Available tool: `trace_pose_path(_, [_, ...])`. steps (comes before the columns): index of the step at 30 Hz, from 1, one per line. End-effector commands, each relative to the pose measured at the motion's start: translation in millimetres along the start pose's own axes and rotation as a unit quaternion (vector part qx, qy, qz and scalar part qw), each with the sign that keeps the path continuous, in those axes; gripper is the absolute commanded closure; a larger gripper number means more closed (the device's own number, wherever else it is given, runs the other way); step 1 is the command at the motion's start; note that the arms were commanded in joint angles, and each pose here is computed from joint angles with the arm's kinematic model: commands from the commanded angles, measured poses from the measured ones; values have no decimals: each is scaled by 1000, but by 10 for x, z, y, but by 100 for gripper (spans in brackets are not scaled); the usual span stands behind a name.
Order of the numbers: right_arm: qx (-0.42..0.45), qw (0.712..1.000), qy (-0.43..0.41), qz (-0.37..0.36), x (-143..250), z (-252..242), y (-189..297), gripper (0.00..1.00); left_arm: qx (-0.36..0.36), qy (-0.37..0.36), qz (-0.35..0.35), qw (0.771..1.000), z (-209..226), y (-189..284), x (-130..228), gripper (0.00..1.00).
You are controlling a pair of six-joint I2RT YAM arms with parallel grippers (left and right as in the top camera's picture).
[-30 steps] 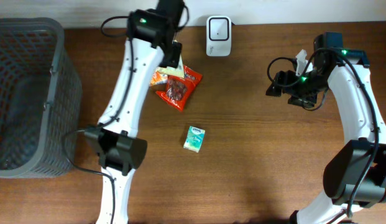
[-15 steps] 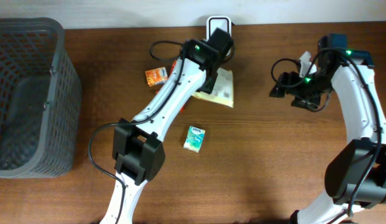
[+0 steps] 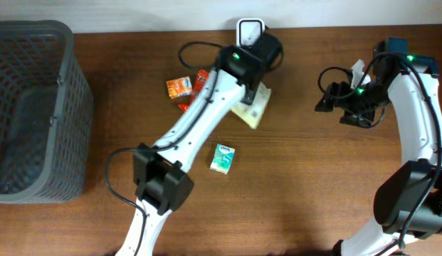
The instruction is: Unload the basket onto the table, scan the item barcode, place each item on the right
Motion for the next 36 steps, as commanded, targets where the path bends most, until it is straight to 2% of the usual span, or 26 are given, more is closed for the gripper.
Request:
trace_pose_path(1, [2, 999, 41, -15, -88, 73, 23, 20, 88, 62, -4, 994, 101, 379, -197, 100])
trace_pose_path(7, [-9, 984, 175, -31, -190, 360, -82, 20, 101, 155, -21, 982, 306, 472, -393, 100])
trace_pose_path(9, [-9, 980, 196, -34, -217, 486, -129, 20, 102, 190, -14, 976, 399, 438, -423, 100])
trace_pose_path(13, [-9, 976, 215, -44, -270, 659, -191, 20, 129, 210, 11, 969, 503, 394, -448, 100])
trace_pose_path(15, [-10, 977, 208, -47, -283, 691, -202, 19, 86, 221, -14, 971, 703, 350, -518, 100])
trace_pose_path(19, [1, 979, 198, -44, -281, 656, -202, 18, -62, 221, -104, 968, 1228, 389, -691, 100])
trace_pose_path(23, [3, 979, 198, -44, -283, 651, -204, 16, -201, 182, -215, 938, 1572, 755, -933, 100])
trace_pose_path(25, [3, 979, 199, -44, -283, 651, -204, 16, -211, 164, -236, 934, 1515, 846, -988, 100])
trace_pose_path(28, [15, 980, 194, -39, -270, 610, -204, 15, -167, 139, -218, 951, 1210, 741, -932, 100])
trace_pose_path(30, [44, 983, 174, -32, -257, 516, -198, 15, -167, 123, -206, 956, 1090, 647, -880, 100])
trace_pose_path(33, [53, 987, 146, -28, -236, 402, -161, 15, -128, 69, -123, 982, 728, 226, -586, 100])
trace_pose_path(36, [55, 990, 127, -23, -209, 302, -126, 14, -113, 30, -33, 993, 434, -295, -192, 100])
Point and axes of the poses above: each gripper's point midway between its finger pads, its own y axis back along the fingers, its own z axis along the line the jaws close on, x = y × z, the point moved 3 cm from there along y, back along the fingers, and after that the axes turned 15 degrees about y, right-handed, at the moved point
